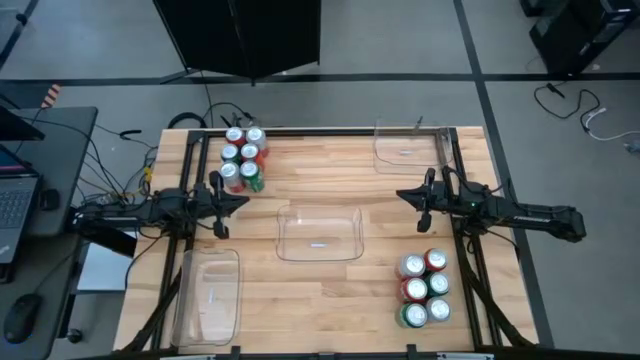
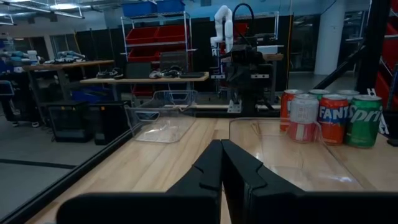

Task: Sort soda cans
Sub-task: Put the middle bottom pink white soda can into the top transparent bin

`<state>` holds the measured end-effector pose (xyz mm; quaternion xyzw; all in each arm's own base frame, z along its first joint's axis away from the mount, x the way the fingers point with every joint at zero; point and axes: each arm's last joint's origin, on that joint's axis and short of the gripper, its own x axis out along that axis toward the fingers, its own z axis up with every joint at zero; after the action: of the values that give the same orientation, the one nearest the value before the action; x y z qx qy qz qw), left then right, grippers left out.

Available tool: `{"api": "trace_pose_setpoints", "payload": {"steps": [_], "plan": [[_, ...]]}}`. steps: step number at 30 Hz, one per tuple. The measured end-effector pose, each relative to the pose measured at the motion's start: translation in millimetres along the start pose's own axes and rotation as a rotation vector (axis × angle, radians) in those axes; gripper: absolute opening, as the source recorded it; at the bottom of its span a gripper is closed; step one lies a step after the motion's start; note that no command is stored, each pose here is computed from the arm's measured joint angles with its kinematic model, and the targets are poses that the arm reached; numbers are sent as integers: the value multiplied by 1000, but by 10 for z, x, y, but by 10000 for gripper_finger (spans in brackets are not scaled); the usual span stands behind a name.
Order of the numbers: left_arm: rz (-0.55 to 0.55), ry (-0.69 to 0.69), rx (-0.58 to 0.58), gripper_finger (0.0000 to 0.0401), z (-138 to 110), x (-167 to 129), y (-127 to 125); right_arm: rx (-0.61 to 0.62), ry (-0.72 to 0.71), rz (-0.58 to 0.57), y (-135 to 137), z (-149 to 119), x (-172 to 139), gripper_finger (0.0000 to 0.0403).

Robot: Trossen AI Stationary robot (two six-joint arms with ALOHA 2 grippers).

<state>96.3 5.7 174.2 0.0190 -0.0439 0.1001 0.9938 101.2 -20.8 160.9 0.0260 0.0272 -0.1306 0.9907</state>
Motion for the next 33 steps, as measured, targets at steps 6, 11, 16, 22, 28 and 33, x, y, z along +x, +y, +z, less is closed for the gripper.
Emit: {"api": "trace_pose_setpoints", "payload": {"steps": [6,11,16,22,28,33], "plan": [[0,1,0,11,-1,0,0,10,-118,5,5,114,-7,2],[0,2,0,11,-3,0,0,13,-235,10,9,226,-27,2],[0,-6,2,11,6,0,0,28,-310,-28,-7,296,-41,2],[4,-63,19,11,62,-2,3,82,-274,-53,-24,348,11,5],[4,-66,19,11,65,-2,3,109,-50,34,39,619,118,29],[4,-66,18,11,65,-2,3,113,235,82,149,931,186,67]]}}
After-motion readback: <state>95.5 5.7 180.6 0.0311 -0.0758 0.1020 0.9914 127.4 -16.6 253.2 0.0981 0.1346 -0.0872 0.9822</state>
